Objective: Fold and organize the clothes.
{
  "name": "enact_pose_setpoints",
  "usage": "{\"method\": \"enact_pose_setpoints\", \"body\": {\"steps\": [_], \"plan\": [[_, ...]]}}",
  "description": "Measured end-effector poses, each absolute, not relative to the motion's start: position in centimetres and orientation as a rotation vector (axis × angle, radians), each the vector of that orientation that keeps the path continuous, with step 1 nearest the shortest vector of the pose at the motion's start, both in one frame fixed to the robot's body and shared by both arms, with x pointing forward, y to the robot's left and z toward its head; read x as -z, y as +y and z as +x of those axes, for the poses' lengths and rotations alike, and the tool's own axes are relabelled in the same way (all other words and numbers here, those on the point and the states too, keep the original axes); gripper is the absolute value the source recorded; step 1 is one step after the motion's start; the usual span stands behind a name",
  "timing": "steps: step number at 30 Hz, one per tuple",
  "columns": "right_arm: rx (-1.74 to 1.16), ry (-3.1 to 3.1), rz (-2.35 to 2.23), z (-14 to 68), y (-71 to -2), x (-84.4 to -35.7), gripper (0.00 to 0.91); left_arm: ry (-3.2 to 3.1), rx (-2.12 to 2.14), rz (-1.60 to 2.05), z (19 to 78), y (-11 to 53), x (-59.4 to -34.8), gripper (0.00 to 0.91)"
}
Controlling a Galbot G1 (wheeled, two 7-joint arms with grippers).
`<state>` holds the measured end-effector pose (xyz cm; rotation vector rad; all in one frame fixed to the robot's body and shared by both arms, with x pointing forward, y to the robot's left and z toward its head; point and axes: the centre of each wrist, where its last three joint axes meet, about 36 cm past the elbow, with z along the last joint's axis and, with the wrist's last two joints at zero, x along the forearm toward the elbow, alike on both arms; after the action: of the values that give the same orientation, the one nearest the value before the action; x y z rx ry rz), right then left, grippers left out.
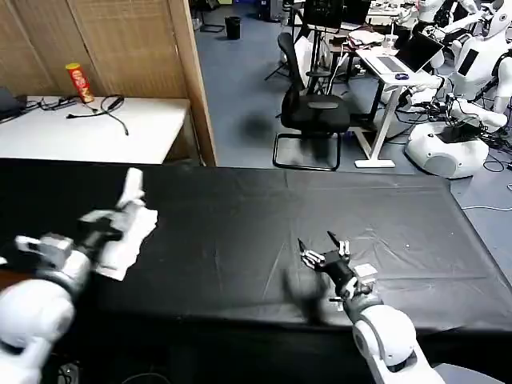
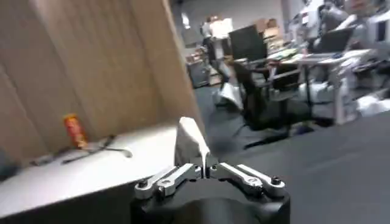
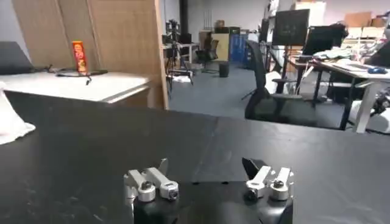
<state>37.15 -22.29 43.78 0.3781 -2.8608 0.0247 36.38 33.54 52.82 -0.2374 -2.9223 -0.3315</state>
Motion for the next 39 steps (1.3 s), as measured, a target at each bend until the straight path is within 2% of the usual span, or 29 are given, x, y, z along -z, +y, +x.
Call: {"method": "enact_pose_setpoints", "body": {"steps": [3,4,9,12,18,29,31,32,34,36,39], "plan": [[0.002,-2.853,0.38,36.7,-22.5,-43.8,0.878,-2.907,0.252,-0.349,36.0,29.5,-50.5,0.0],[0.025,-2.845,0.386,36.5,-22.5,-43.9,0.878,-2.905,0.217,-0.388,36.1,28.1,-49.7,0.878],[0.109,-2.783,0.408,35.7,-22.9,-44.1,0.878,-2.847,0.028,-0.512,36.9,22.0,-45.6,0.878],[0.157,-2.746,0.433,35.5,-22.7,-44.3,0.878,-2.804,-0.036,-0.601,36.5,18.9,-44.2,0.878],[0.244,-2.686,0.481,35.8,-21.3,-44.0,0.878,-2.813,-0.099,-0.683,35.8,17.7,-44.4,0.878],[0.326,-2.605,0.523,38.3,-16.1,-41.6,0.868,-2.865,-0.032,-0.577,35.1,20.7,-44.8,0.878],[0.328,-2.59,0.52,38.5,-15.3,-41.0,0.809,-2.866,-0.024,-0.554,34.9,21.1,-44.6,0.878],[0.331,-2.581,0.52,38.6,-14.9,-40.7,0.702,-2.867,-0.022,-0.546,34.9,21.2,-44.7,0.878],[0.336,-2.564,0.525,38.7,-14.2,-40.1,0.595,-2.869,-0.019,-0.531,34.8,21.5,-44.7,0.878],[0.343,-2.555,0.53,38.9,-13.7,-39.7,0.351,-2.869,-0.017,-0.518,34.7,21.7,-44.7,0.878],[0.348,-2.545,0.534,39.2,-13.3,-39.2,0.098,-2.87,-0.015,-0.496,34.4,22.2,-44.6,0.878]]}}
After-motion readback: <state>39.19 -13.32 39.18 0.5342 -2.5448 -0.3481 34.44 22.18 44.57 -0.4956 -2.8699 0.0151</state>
